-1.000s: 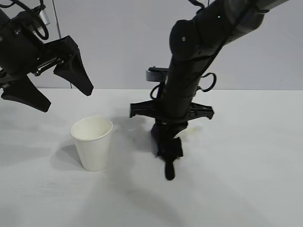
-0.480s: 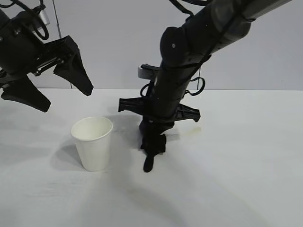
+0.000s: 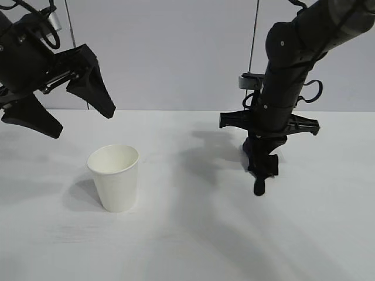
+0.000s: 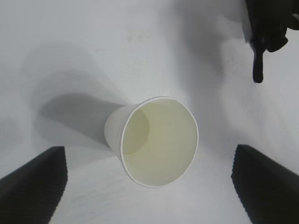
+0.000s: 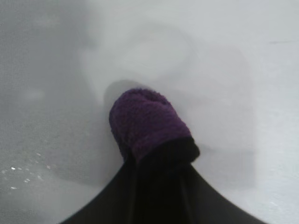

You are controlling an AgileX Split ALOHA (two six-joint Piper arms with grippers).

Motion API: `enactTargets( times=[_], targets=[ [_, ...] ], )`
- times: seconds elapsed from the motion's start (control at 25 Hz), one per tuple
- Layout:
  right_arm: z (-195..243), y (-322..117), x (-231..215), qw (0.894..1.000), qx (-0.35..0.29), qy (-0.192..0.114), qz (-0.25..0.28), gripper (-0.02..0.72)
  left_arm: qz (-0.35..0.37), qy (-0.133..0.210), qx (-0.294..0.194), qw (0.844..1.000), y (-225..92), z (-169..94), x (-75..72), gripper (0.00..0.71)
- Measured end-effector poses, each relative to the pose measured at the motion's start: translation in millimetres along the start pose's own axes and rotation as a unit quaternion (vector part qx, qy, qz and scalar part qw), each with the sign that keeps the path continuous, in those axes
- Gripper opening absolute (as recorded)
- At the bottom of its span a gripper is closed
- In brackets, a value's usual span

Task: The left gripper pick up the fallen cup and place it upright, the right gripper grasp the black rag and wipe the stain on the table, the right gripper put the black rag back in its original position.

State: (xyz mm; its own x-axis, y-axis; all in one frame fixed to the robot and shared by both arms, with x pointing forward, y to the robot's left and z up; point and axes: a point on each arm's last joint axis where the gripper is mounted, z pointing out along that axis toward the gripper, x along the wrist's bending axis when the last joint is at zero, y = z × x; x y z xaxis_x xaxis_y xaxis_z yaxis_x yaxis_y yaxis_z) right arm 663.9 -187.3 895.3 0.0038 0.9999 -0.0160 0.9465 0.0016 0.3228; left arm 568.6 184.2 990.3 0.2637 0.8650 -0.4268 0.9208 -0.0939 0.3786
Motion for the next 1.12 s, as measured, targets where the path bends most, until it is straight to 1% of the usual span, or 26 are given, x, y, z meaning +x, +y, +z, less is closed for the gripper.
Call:
enactTargets(
  times=[0.12,0.2,0.32,0.44,0.48,0.52,0.6,0.64,0.68,0.72,0.8,1.0,1.12],
  targets=[
    [-7.3,-18.0,-6.4,1.0,0.012,-0.008,-0.009,0.103,0.0,0.0,0.0,1.0,0.0,0.0,0.0,0.689],
    [-10.3,-29.3,-9.3,1.0,0.016,-0.006,-0.01,0.103,0.0,0.0,0.0,1.0,0.0,0.0,0.0,0.689],
    [-14.5,-43.3,-10.6,1.0,0.017,0.003,-0.005,0.103,0.0,0.0,0.0,1.0,0.0,0.0,0.0,0.689],
    [-19.3,-53.3,-11.2,0.999,0.03,0.014,0.017,0.109,0.0,0.0,0.0,1.0,-0.1,0.0,0.0,0.689],
    [-21.4,-54.9,-11.1,0.999,0.033,0.017,0.024,0.14,0.0,0.0,0.001,1.0,-0.1,0.0,-0.1,0.689],
    [-24.2,-56.1,-10.6,0.999,0.036,0.019,0.028,0.215,0.0,-0.001,0.001,1.0,-0.2,0.0,-0.1,0.689],
    [-32.7,-56.9,-10.6,0.999,0.037,0.022,0.033,0.446,0.0,-0.001,0.002,1.0,-0.4,0.0,-0.2,0.689],
    [-40.2,-55.2,-10.8,0.999,0.029,0.026,0.034,0.531,0.0,-0.002,0.004,1.0,-0.8,0.0,-0.3,0.689],
    [-47.4,-53.8,-11.0,0.999,0.023,0.028,0.037,0.568,0.0,-0.002,0.005,1.0,-1.0,0.0,-0.4,0.689],
    [-56.9,-52.2,-11.4,0.999,0.016,0.032,0.04,0.59,0.0,-0.003,0.006,1.0,-1.2,0.0,-0.5,0.689],
    [-77.7,-50.0,-11.8,0.998,0.002,0.046,0.046,0.61,0.0,-0.004,0.009,1.0,-1.7,0.0,-0.7,0.689],
    [-126.9,-49.8,-13.0,0.994,-0.027,0.086,0.059,0.622,0.0,-0.006,0.014,1.0,-2.5,0.0,-1.1,0.689],
    [-148.4,-52.3,-14.9,0.993,-0.038,0.096,0.06,0.622,-0.003,-0.008,0.013,1.0,-2.3,0.0,-1.6,0.689]
  ],
)
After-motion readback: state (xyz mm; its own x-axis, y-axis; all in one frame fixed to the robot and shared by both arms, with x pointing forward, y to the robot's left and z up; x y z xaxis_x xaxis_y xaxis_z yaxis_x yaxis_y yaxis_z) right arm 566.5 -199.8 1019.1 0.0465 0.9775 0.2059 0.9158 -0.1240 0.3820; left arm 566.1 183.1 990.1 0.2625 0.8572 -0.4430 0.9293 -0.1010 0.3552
